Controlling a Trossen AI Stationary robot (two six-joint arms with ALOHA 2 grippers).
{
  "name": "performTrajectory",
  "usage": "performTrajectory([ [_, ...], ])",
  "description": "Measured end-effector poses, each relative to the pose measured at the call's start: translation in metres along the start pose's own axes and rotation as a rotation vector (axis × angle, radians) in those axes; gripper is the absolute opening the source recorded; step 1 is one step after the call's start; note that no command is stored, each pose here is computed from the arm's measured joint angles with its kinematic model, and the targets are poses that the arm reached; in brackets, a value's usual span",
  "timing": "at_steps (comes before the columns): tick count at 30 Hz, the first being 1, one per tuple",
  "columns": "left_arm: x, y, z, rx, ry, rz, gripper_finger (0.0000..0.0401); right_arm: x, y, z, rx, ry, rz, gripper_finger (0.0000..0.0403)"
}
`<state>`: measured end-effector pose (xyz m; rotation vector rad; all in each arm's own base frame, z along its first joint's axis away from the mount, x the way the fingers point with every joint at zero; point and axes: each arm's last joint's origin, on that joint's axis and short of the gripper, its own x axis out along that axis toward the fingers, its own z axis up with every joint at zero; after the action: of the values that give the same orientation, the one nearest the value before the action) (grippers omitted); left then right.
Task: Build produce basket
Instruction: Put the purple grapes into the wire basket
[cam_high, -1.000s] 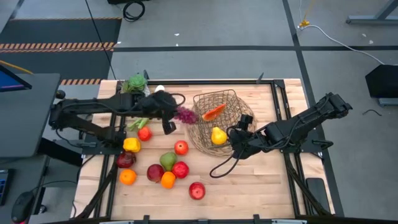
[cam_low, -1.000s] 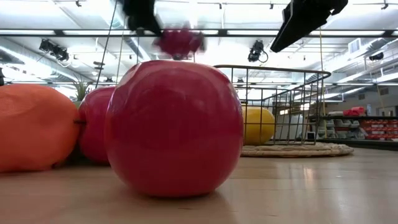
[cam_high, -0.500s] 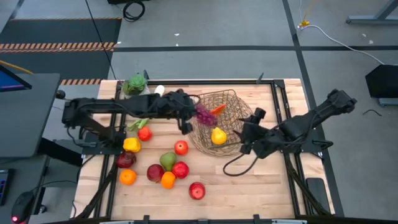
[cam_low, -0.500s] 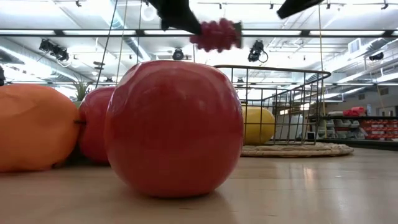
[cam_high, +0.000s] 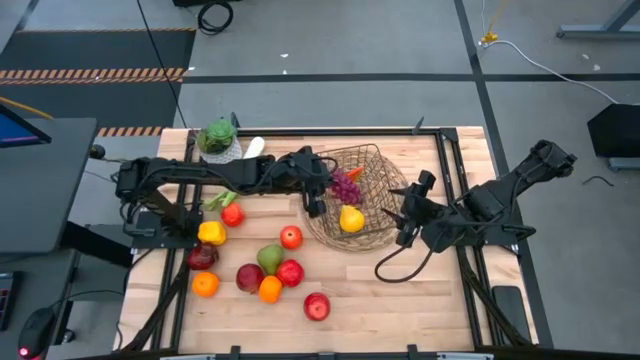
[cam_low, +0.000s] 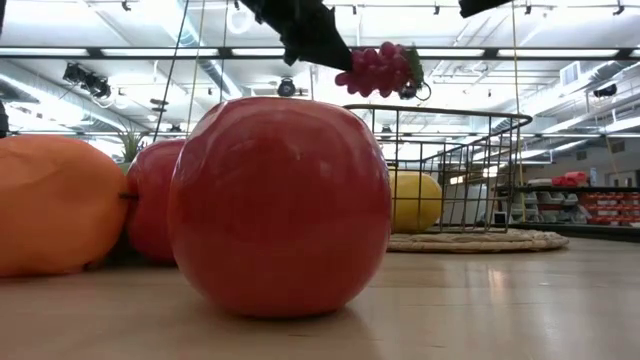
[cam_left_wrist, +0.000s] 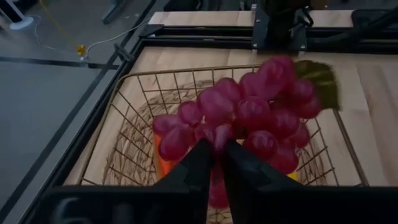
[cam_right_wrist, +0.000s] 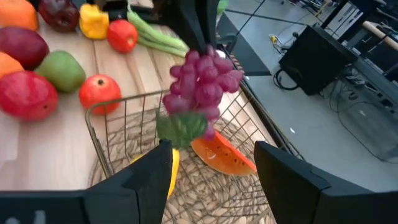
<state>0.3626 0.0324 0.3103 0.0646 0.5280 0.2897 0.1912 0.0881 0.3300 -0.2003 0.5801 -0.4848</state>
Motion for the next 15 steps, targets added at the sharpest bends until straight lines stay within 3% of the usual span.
performTrajectory([
  [9,0.0003,0.0017,-0.0027,0.012,0.028,0.012,0.0054,0.0037,0.0035,-0.0033,-0.021,0.029,-0.014,0.0233],
  [15,0.0005,0.0033,-0.004,-0.048,0.041,0.033,0.0056,0.0039,0.0038,-0.0034,-0.022,0.03,-0.015,0.0233],
])
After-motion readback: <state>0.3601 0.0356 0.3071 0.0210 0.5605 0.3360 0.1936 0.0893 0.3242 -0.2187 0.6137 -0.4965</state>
